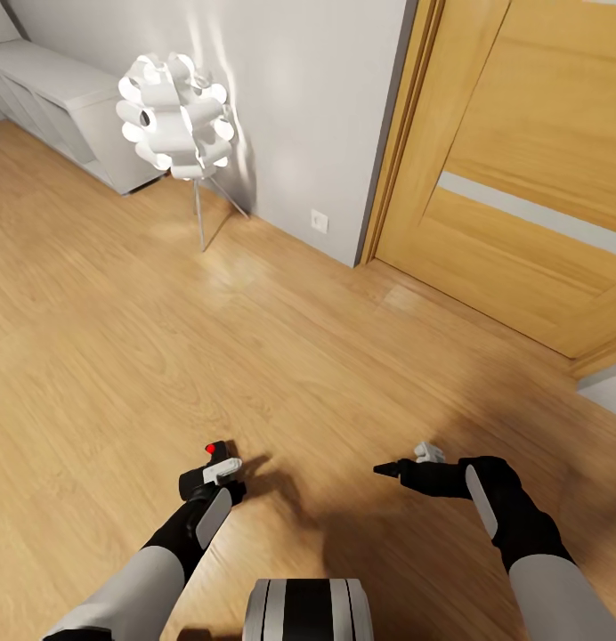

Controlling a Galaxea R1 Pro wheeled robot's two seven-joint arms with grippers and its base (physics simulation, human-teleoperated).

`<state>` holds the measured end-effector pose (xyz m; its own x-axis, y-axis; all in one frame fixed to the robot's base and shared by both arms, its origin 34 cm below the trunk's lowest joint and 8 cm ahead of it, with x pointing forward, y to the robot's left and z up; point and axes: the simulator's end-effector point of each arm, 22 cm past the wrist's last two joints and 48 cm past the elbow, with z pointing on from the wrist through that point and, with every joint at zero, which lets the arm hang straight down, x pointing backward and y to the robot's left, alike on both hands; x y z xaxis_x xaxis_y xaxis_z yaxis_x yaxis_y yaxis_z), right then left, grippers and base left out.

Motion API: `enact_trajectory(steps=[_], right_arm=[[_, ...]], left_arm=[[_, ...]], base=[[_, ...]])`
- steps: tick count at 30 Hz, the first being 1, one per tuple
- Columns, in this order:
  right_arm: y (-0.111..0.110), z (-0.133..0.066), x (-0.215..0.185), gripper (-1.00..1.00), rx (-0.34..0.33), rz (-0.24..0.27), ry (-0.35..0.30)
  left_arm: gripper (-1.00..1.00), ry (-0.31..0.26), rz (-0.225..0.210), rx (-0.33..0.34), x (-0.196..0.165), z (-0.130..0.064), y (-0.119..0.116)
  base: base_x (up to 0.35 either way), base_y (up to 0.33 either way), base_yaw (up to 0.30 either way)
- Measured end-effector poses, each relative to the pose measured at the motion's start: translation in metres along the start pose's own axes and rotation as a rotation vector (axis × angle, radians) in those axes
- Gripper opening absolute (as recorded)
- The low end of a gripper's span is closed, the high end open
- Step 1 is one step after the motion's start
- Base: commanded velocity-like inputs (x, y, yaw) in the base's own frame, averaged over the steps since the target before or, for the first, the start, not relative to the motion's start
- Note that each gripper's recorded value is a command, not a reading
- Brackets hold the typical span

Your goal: Attach the digital camera to the camera tripod in the bedroom.

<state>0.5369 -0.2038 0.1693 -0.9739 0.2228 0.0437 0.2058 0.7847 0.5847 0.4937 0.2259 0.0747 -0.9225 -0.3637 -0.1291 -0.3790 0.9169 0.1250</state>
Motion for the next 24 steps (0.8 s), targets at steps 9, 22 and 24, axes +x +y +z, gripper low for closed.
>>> enact_trajectory(steps=[9,22,24], right_arm=[[0.0000,0.0000,0.0007,1.00,0.000,0.002,0.003],[0.0000,0.0000,0.0000,1.00,0.000,0.000,0.000],[0.0000,0.0000,0.0000,1.00,0.000,0.000,0.000]], left_arm=[[1.00,-0.001,0.001,0.000,-0.0003,0.0000,0.0001],[1.00,0.000,0.001,-0.001,-0.0002,0.0002,0.0008],[1.00,0.000,0.001,-0.001,-0.0001,0.0001,0.0005]], base=[[0.011,0.000,0.000],[0.099,0.000,0.000],[0.005,0.000,0.000]])
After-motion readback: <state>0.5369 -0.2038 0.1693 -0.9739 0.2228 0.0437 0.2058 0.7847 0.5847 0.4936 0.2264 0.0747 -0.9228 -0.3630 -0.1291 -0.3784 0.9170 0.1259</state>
